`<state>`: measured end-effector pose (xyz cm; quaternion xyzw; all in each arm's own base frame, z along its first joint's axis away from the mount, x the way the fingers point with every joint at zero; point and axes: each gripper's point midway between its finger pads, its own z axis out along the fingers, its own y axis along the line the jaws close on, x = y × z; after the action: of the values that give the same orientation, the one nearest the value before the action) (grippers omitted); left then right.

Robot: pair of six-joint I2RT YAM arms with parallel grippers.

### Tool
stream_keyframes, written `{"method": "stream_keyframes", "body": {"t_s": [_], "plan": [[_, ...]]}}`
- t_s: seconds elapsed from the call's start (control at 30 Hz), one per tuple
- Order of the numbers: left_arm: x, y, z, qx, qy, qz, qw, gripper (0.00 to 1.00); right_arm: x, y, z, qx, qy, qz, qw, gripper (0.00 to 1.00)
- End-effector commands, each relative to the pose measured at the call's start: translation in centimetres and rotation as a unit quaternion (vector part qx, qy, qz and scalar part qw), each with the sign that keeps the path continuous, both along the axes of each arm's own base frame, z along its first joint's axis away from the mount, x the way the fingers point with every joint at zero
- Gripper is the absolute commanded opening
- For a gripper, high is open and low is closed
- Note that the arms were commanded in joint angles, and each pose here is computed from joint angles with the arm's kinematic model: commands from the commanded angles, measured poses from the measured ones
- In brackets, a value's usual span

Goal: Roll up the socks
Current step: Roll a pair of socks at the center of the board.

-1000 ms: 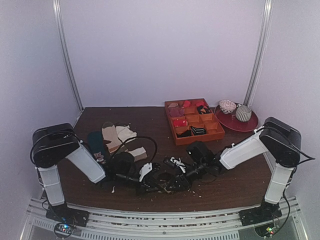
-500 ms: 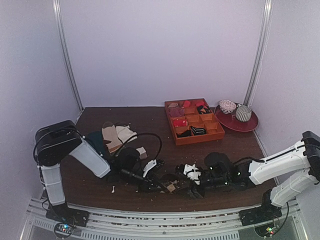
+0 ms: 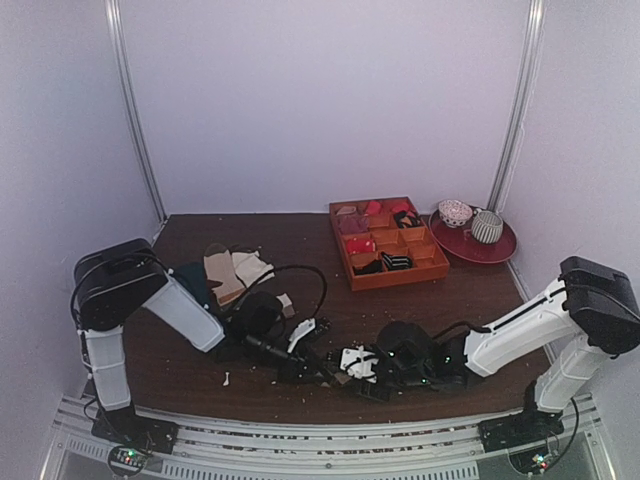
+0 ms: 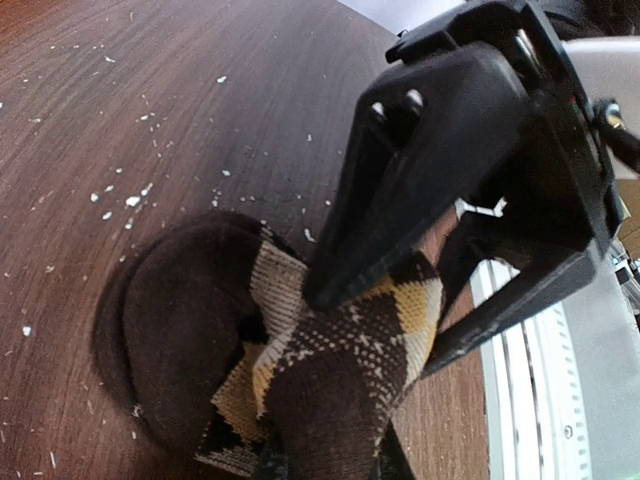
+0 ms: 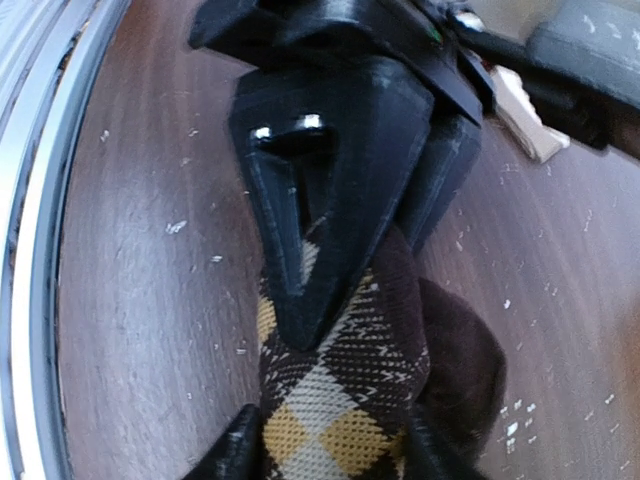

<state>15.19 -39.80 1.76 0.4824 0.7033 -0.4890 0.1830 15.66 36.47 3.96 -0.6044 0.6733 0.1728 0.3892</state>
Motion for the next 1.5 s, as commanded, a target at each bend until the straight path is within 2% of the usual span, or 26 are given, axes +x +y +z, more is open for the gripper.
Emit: {"method": "stream_keyframes", "body": {"t_s": [0.0,0.1,0.17,0.2,0.23,0.3,0.4,0.5,0.67,0.77,1.13,1.4,1.47], "plan": [[-4.7,7.0,-9.1,0.206,0.115,0.018,0.972,0.00,0.6,0.4,-0.8,-0.018,0.027,-0.034,0.999,0.35],[-2.5,6.2,-6.9,0.171,0.055,0.049,0.983,0.24,-0.2,-0.3,-2.4,-0.031,0.074,-0.044,0.996,0.27],[0.3,5.3,-3.8,0.131,-0.025,0.090,0.987,0.32,-0.7,-0.8,-2.9,-0.025,0.103,-0.052,0.993,0.25],[1.6,4.7,-0.9,0.094,-0.070,0.108,0.987,0.36,-1.0,-1.2,-3.0,-0.021,0.117,-0.056,0.991,0.25],[2.6,4.6,0.5,0.076,-0.106,0.123,0.984,0.46,-1.2,-1.4,-3.2,-0.017,0.133,-0.061,0.989,0.25],[4.1,4.0,5.7,0.004,-0.185,0.143,0.972,0.57,-1.4,-2.0,-3.6,-0.010,0.170,-0.070,0.983,0.25],[4.3,3.7,11.2,-0.088,-0.271,0.143,0.948,0.57,-1.7,-2.8,-4.4,-0.006,0.227,-0.087,0.970,0.25],[3.9,3.4,12.9,-0.135,-0.311,0.130,0.932,0.59,-2.0,-3.7,-5.7,-0.012,0.295,-0.102,0.950,0.25],[2.4,1.9,10.7,-0.158,-0.289,0.072,0.941,0.58,-3.4,-4.6,-7.1,-0.020,0.403,-0.107,0.909,0.25],[1.8,1.6,9.3,-0.163,-0.271,0.053,0.947,0.57,-3.6,-5.3,-7.9,-0.029,0.427,-0.112,0.897,0.25],[0.3,0.2,5.7,-0.147,-0.211,-0.002,0.966,0.56,-3.3,-5.4,-8.9,-0.050,0.446,-0.107,0.887,0.25],[0.3,0.3,2.0,-0.075,-0.164,-0.002,0.983,0.50,-3.0,-5.7,-9.0,-0.053,0.450,-0.109,0.885,0.25],[0.0,0.6,0.9,-0.058,-0.146,-0.004,0.988,0.46,-2.9,-5.7,-9.1,-0.054,0.451,-0.111,0.884,0.25]]}}
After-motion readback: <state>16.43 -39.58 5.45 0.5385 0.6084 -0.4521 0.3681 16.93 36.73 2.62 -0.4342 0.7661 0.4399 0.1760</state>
